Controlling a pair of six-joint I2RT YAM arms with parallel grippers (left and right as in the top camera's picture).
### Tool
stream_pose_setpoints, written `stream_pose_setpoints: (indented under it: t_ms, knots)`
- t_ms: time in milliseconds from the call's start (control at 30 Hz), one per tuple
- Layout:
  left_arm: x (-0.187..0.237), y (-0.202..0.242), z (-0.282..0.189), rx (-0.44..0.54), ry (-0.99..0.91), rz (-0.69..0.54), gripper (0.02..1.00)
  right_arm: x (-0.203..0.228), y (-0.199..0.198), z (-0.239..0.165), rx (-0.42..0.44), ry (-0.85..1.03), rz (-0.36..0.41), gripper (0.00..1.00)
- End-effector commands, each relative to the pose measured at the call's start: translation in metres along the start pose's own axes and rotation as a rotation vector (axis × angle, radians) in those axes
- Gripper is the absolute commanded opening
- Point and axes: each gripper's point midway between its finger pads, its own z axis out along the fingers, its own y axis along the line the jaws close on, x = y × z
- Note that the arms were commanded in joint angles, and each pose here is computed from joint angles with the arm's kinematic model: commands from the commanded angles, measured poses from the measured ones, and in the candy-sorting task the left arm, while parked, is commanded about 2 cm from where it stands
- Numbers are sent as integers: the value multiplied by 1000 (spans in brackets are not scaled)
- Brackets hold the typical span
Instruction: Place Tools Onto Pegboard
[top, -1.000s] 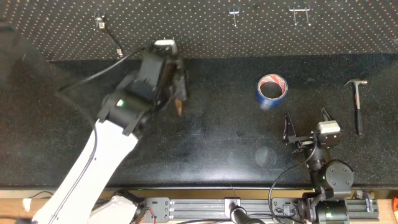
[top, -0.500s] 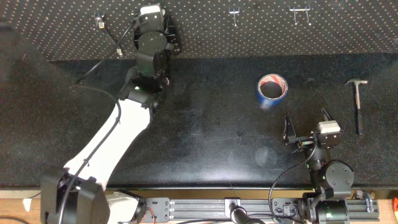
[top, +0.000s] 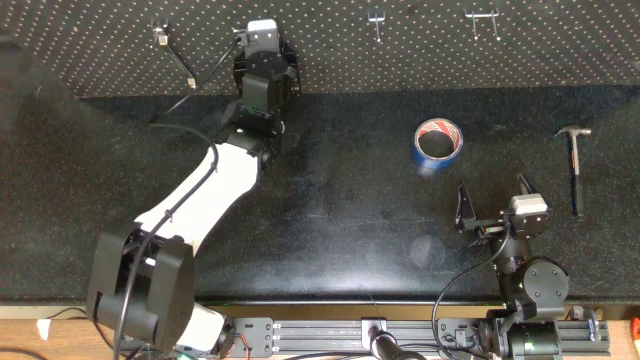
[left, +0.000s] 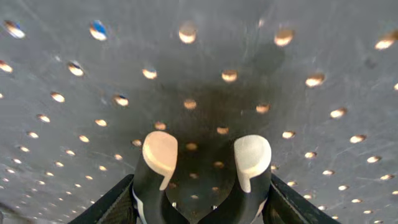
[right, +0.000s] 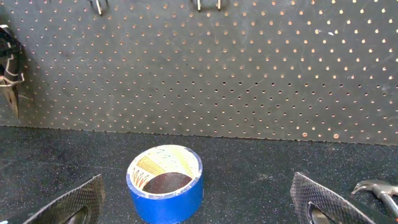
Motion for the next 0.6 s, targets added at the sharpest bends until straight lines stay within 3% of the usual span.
stream_pose_setpoints:
  t_ms: [33,133,267,333,400,467,600]
  knots:
    - [-1,1,8,-11,-6,4,378,1,1,0,-5,1,-14,976]
    - [-7,2,5,-9,-16,0,996,1,1,0,-5,1,-14,976]
    - [-56,19,-29,28,-101,-53,996,1,1,0,-5,1,-14,976]
    - [-54,39,-52,77,-68,-76,996,1,1,0,-6,1,-14,976]
    - [-27,77,-89,81,-50,-103,996,1,1,0,-6,1,-14,976]
    - [29,124,-138,19,-118,-239,996,1,1,0,-6,1,-14,976]
    - [67,146,-188,65,-385,-313,996,1,1,0,-5,1,-14,976]
